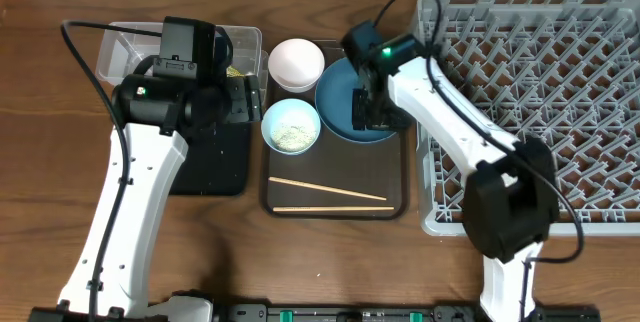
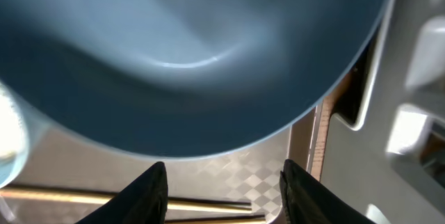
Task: Sort waste into correct bins and load items into the dishwasher rack
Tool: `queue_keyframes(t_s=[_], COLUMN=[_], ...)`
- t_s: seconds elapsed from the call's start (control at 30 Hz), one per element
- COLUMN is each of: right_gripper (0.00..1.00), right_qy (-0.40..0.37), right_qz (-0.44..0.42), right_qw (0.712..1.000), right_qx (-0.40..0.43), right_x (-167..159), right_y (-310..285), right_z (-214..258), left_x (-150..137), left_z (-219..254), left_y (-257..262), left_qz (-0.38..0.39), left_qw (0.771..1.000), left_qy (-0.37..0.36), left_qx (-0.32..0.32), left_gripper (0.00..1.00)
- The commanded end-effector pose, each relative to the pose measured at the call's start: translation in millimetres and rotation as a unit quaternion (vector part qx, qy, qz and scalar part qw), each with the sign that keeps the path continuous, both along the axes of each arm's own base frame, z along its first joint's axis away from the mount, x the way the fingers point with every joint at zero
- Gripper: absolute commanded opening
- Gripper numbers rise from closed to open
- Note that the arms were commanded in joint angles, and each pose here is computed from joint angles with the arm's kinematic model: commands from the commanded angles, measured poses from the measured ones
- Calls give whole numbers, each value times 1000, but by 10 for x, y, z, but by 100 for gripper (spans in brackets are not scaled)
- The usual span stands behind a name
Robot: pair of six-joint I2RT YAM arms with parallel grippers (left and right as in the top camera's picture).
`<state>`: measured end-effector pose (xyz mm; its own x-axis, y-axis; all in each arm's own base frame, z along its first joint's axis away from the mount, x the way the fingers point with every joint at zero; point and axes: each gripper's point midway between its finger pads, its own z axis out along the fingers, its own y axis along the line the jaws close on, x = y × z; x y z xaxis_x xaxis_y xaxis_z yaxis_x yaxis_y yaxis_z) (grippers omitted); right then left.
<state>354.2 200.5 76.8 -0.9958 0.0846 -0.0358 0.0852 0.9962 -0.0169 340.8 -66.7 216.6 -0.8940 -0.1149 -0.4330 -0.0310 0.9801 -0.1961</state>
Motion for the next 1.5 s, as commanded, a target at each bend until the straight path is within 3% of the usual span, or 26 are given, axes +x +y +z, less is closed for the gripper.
queue_keyframes(t_s=[0.0,0.2,0.6,0.77,1.1,1.47], right_gripper=[49,47,42,35,2,1], right_qy=[23,7,-17,-27,-47,-89], right_qz=[-22,-49,-85,-96,-92,-35], right_qw=[999,997,995,994,994,995], right_qx=[-24,-59,-45,-39,-26,-7], right_x=[-62,-28,70,160,406,694], right_y=[-72,-203,-285,-338,-543,-467], right_z=[-187,-280,-604,-603,-568,-364], left_x=[7,8,9,8,8,8], left_z=[24,25,25,25,25,25], left_y=[12,11,11,11,11,11], left_qz=[0,0,0,0,0,0], left_qw=[1000,1000,1000,1000,1000,1000], left_qy=[-3,-3,-4,-3,-3,-3], left_qx=[5,5,5,5,5,5], left_gripper=[86,86,87,87,87,88])
